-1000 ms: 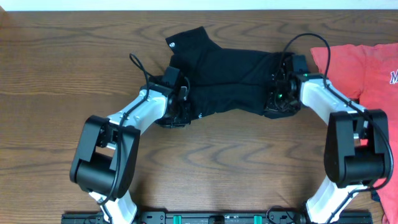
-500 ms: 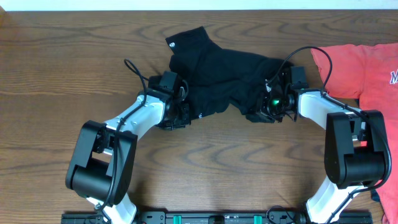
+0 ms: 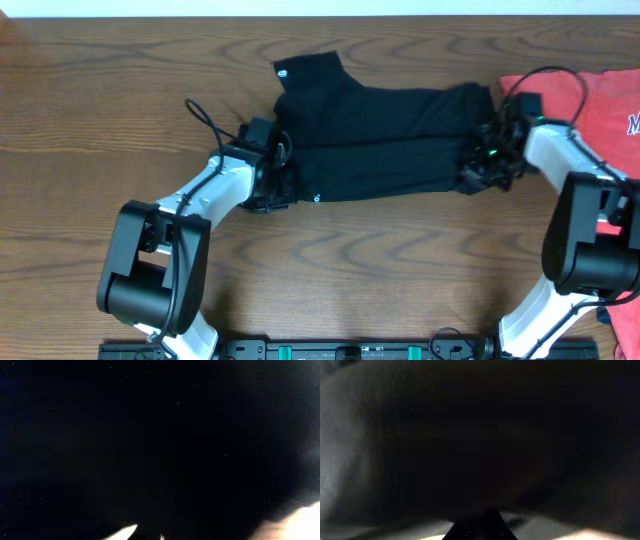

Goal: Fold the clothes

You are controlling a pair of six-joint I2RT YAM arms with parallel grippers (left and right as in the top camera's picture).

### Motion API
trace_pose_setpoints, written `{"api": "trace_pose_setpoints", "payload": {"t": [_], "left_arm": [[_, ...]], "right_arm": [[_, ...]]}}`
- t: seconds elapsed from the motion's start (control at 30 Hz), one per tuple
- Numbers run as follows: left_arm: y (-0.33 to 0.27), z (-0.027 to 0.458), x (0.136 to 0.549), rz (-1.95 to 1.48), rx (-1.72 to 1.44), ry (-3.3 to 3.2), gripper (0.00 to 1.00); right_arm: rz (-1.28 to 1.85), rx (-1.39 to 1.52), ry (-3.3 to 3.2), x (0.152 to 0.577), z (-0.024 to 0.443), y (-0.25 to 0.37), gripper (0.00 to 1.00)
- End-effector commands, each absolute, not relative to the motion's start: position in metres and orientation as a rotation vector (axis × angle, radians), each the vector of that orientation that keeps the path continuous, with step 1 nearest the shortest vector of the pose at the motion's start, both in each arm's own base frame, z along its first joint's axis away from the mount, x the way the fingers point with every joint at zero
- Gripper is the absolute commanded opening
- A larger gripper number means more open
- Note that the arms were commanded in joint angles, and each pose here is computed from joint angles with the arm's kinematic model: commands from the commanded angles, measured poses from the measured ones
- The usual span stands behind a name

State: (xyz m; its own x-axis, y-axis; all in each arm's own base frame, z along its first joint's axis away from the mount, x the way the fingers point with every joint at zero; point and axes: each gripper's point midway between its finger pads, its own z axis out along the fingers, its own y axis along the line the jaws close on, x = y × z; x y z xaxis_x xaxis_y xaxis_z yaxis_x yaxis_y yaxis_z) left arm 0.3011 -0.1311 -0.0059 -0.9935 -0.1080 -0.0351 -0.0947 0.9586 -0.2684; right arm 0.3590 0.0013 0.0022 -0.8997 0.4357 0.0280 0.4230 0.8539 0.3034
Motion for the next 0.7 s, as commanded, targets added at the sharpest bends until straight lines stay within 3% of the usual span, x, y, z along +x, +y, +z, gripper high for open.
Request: {"api": "trace_pose_setpoints", "payload": {"t": [0.0, 0.23, 0.67], "left_arm": [[-0.091, -0.039, 0.27, -0.194, -0.246, 3.191, 0.06], [-0.079, -0.025, 0.259, -0.182, -0.294, 3.218, 0.06], [-0.079, 0.003, 0.256, -0.198, -0.288, 3.18, 0.06]], "right_arm": [[0.222, 0.608, 2.933, 0.383, 0.019, -0.038, 0.01], [0.15, 0.6, 2.904, 0.391, 0.044, -0.048, 0.01], [0.119, 0.625, 2.988, 0.369, 0.042, -0.048, 0.01]]}}
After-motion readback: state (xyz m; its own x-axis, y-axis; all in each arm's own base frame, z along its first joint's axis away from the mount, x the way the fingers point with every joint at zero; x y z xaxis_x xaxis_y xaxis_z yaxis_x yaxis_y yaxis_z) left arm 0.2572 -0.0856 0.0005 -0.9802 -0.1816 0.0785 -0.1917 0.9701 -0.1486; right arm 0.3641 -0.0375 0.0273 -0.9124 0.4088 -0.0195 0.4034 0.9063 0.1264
